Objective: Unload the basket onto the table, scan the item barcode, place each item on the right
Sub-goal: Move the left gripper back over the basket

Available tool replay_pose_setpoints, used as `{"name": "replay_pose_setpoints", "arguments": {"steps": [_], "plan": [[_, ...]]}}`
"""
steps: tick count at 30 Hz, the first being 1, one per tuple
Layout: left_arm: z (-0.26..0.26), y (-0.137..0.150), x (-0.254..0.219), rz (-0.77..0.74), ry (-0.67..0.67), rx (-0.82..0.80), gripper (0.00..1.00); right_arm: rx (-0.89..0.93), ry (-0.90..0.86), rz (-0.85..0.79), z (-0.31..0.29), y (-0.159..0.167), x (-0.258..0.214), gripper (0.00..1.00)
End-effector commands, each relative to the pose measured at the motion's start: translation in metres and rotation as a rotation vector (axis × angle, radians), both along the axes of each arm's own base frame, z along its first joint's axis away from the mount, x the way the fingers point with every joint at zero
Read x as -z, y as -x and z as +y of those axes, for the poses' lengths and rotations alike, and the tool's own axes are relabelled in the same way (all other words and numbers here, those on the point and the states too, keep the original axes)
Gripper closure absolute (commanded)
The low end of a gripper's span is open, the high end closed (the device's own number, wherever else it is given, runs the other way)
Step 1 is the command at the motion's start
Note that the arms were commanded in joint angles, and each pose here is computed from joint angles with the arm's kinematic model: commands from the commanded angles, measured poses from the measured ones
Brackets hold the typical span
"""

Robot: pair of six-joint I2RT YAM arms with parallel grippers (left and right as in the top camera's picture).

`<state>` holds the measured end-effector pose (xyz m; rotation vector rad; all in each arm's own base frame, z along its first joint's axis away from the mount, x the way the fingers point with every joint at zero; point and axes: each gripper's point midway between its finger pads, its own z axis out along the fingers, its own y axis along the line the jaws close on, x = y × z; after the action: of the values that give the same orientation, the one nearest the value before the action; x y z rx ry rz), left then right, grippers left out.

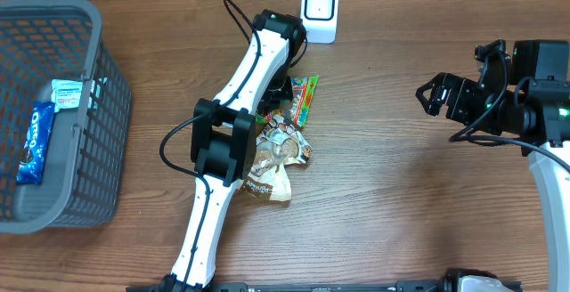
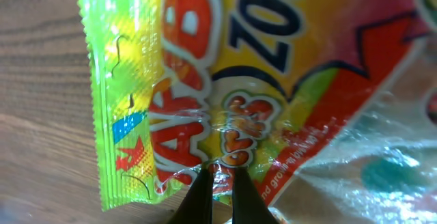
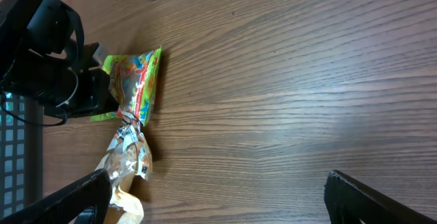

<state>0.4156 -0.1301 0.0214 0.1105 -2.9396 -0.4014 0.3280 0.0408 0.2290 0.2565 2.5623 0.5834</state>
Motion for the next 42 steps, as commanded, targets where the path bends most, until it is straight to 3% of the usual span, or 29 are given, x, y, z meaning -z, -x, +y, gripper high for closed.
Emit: {"name": "replay_pose_setpoints", "arguments": {"steps": [1,3,5,8,12,18,24,29,42], "plan": [[0.003,-0.025,-0.062,-0.145,0.073,0.104,0.96,-0.012,0.0,-0.033,0.002,-0.004,-0.011,0.0],[0.004,-0.048,-0.127,-0.333,0.131,0.135,0.91,-0.012,0.0,-0.033,0.002,-0.004,-0.011,0.0],[0.009,-0.057,-0.178,-0.474,0.164,0.147,0.68,-0.012,0.0,-0.033,0.002,-0.004,-0.011,0.0],[0.025,-0.059,-0.252,-0.675,0.197,0.132,0.46,-0.012,0.0,-0.033,0.002,-0.003,-0.011,0.0],[0.091,-0.033,-0.348,-0.92,0.188,0.016,0.28,-0.012,0.0,-0.033,0.002,-0.004,-0.011,0.0],[0.216,0.016,-0.396,-1.043,0.063,-0.25,0.11,-0.011,0.0,-0.04,0.002,-0.005,-0.012,0.0],[0.312,0.044,-0.386,-1.028,-0.029,-0.484,0.04,-0.011,-0.001,-0.036,0.002,-0.004,-0.012,0.0],[0.369,0.05,-0.35,-0.937,-0.074,-0.616,0.04,-0.011,-0.001,-0.033,0.002,-0.004,-0.011,0.0],[0.425,0.001,-0.178,-0.64,0.015,-0.944,0.0,-0.011,-0.003,-0.014,0.003,0.0,-0.009,0.0]]}}
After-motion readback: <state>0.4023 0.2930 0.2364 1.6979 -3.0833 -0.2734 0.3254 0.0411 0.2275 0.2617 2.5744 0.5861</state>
